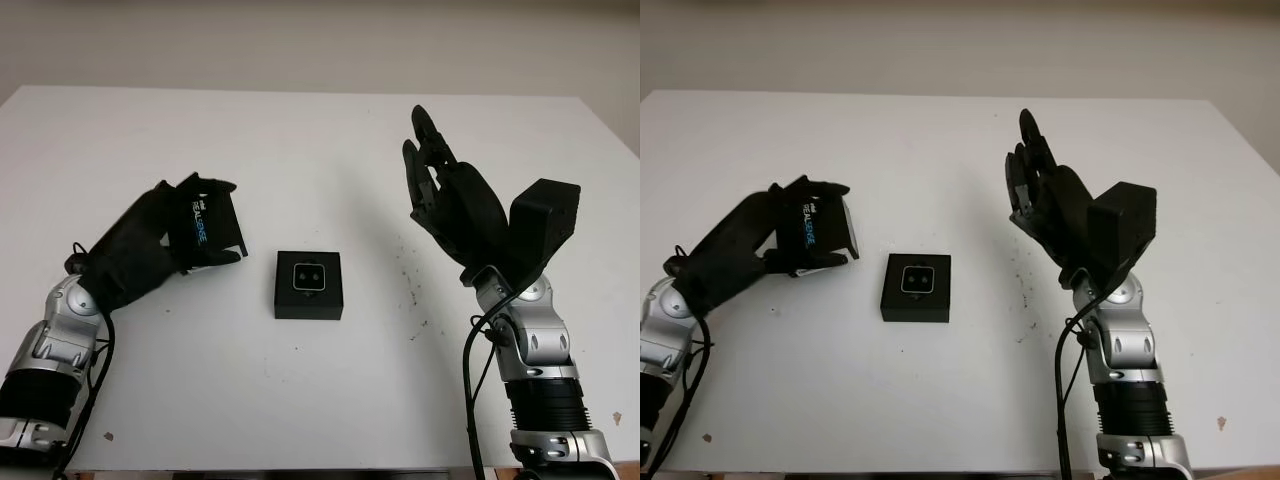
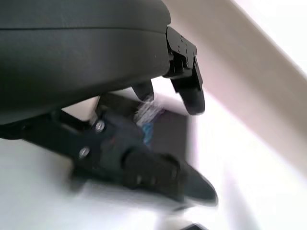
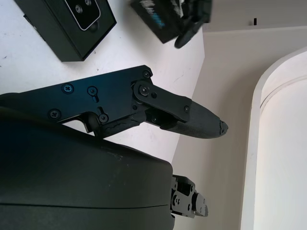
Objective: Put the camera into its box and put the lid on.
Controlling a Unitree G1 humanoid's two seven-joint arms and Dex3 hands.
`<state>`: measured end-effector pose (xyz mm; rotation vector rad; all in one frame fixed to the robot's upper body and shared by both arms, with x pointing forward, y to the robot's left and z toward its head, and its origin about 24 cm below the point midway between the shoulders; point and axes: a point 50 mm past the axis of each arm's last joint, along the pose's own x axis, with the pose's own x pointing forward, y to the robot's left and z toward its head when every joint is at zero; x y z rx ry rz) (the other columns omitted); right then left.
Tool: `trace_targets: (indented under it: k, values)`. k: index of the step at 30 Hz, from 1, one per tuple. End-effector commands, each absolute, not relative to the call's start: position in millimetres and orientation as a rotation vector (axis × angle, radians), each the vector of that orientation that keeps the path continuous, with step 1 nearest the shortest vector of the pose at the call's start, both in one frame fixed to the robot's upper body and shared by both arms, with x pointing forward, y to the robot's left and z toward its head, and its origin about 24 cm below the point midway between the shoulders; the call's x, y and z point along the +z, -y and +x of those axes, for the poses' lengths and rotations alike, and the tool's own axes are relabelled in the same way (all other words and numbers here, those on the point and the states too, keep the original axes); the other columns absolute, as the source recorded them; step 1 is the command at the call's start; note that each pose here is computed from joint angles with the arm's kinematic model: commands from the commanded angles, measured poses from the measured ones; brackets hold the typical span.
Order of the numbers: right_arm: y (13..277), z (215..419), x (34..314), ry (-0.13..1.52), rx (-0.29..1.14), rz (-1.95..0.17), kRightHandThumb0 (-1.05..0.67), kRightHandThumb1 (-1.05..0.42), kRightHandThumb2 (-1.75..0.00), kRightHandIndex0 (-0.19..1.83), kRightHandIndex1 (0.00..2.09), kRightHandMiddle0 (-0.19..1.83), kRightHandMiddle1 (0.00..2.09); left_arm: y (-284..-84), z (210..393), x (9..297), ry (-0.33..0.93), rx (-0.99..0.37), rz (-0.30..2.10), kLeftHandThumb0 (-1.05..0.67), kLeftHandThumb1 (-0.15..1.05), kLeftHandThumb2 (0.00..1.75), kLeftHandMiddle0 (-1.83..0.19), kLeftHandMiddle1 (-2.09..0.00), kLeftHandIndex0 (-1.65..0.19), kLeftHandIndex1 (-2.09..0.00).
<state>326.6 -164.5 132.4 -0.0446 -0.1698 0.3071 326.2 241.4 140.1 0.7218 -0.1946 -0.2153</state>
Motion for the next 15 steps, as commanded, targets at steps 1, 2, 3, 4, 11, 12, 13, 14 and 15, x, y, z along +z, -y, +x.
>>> trace_targets:
  k: [1, 2, 3, 4, 11, 12, 13, 14, 15]
  values:
    - [164.2, 326.1, 134.4, 0.173, 0.308, -0.052, -0.60, -1.05, -0.71, -0.19, 0.00, -0.19, 0.00, -236.5, 324.1, 157.7, 0.240, -0.231, 0.671, -0.23, 1.01, 0.05, -0.39, -1.45, -0.30, -1.19]
    - [163.5, 326.2, 134.6, 0.170, 0.308, -0.042, -0.61, -1.05, -0.71, -0.19, 0.00, -0.19, 0.00, -233.7, 322.5, 162.8, 0.247, -0.247, 0.643, -0.23, 1.01, 0.05, -0.40, -1.44, -0.31, -1.18]
    - [163.1, 326.5, 134.6, 0.168, 0.309, -0.036, -0.60, -1.05, -0.70, -0.19, 0.00, -0.19, 0.00, -230.7, 320.8, 167.0, 0.251, -0.262, 0.604, -0.22, 1.01, 0.05, -0.40, -1.43, -0.31, -1.17]
    - [162.8, 326.7, 134.4, 0.167, 0.311, -0.032, -0.60, -1.05, -0.70, -0.19, 0.00, -0.19, 0.00, -227.8, 319.1, 170.6, 0.257, -0.279, 0.583, -0.21, 1.01, 0.05, -0.40, -1.43, -0.32, -1.17]
    - [161.4, 327.7, 134.9, 0.165, 0.319, -0.027, -0.59, -1.05, -0.70, -0.19, 0.00, -0.19, 0.00, -209.9, 311.8, 181.1, 0.261, -0.426, 0.429, -0.22, 0.98, 0.05, -0.44, -1.47, -0.36, -1.22]
    - [161.4, 327.7, 134.9, 0.164, 0.319, -0.025, -0.59, -1.05, -0.71, -0.19, 0.00, -0.19, 0.00, -207.1, 310.6, 181.8, 0.263, -0.442, 0.430, -0.22, 0.98, 0.05, -0.45, -1.46, -0.37, -1.22]
    - [161.5, 327.7, 134.8, 0.164, 0.318, -0.025, -0.58, -1.05, -0.71, -0.19, 0.00, -0.19, 0.00, -204.4, 309.3, 182.2, 0.262, -0.459, 0.427, -0.23, 0.98, 0.05, -0.45, -1.45, -0.37, -1.22]
    - [161.5, 327.7, 134.8, 0.163, 0.315, -0.024, -0.59, -1.05, -0.71, -0.19, 0.00, -0.19, 0.00, -201.8, 308.1, 182.8, 0.265, -0.472, 0.431, -0.23, 0.99, 0.05, -0.45, -1.46, -0.36, -1.24]
    - [161.5, 327.6, 134.7, 0.163, 0.313, -0.026, -0.59, -1.05, -0.71, -0.19, 0.00, -0.19, 0.00, -199.3, 307.0, 183.2, 0.268, -0.481, 0.436, -0.24, 0.99, 0.05, -0.44, -1.47, -0.35, -1.24]
